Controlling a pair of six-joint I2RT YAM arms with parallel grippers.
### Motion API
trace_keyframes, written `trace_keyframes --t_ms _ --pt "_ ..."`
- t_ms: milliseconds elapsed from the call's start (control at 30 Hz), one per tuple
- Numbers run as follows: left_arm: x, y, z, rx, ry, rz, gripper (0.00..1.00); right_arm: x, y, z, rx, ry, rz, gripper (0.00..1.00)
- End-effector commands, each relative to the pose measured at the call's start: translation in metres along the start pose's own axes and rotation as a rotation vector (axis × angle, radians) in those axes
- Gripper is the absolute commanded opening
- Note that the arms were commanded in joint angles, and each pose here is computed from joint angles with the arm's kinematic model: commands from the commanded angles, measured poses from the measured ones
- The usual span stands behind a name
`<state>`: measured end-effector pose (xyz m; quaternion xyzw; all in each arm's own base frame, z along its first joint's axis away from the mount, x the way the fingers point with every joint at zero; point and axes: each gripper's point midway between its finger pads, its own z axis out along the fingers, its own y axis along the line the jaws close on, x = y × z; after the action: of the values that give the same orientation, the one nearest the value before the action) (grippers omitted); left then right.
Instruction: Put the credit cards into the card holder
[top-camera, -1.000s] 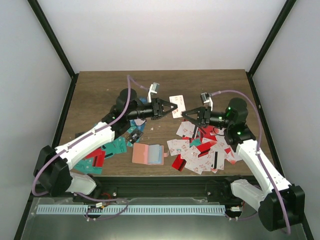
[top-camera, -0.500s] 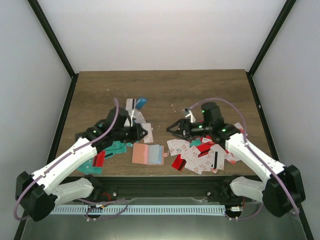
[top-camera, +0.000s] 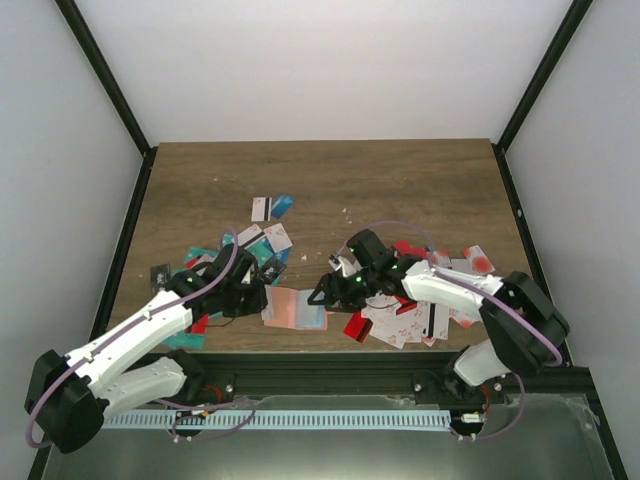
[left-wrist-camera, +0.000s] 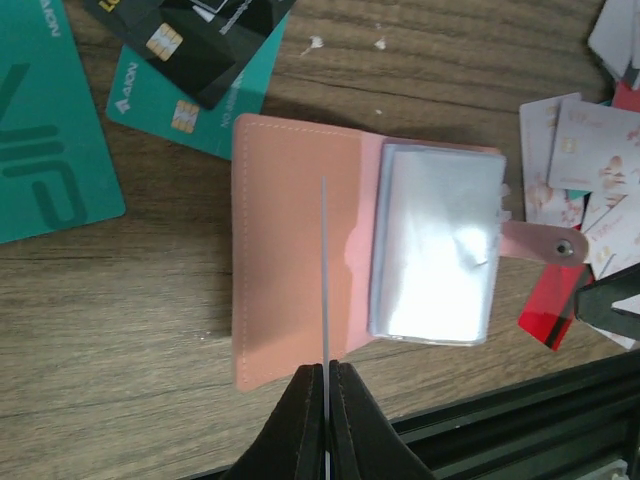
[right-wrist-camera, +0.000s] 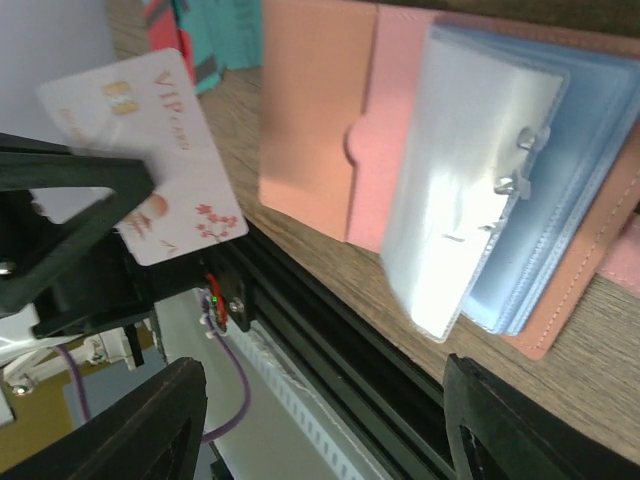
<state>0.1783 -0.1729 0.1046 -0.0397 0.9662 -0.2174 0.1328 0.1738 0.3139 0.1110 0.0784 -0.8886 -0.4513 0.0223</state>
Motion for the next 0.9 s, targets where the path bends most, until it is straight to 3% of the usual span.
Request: trace_keyframes --t_ms 0,467,867 --pt "0.004 0.010 0.002 -0.022 -0.006 -0.005 0.04 0.003 -0.011 0.017 0.037 0.015 -0.007 0.67" --pt "0.014 0.020 0.014 -0.035 0.023 -0.013 0.04 0.001 -0.028 0.042 0.055 0.061 0.013 0.67" --pt "0.012 0.016 0.007 -0.026 0.014 -0.019 0.04 -0.011 0.001 0.054 -0.047 0.089 -0.063 0.67"
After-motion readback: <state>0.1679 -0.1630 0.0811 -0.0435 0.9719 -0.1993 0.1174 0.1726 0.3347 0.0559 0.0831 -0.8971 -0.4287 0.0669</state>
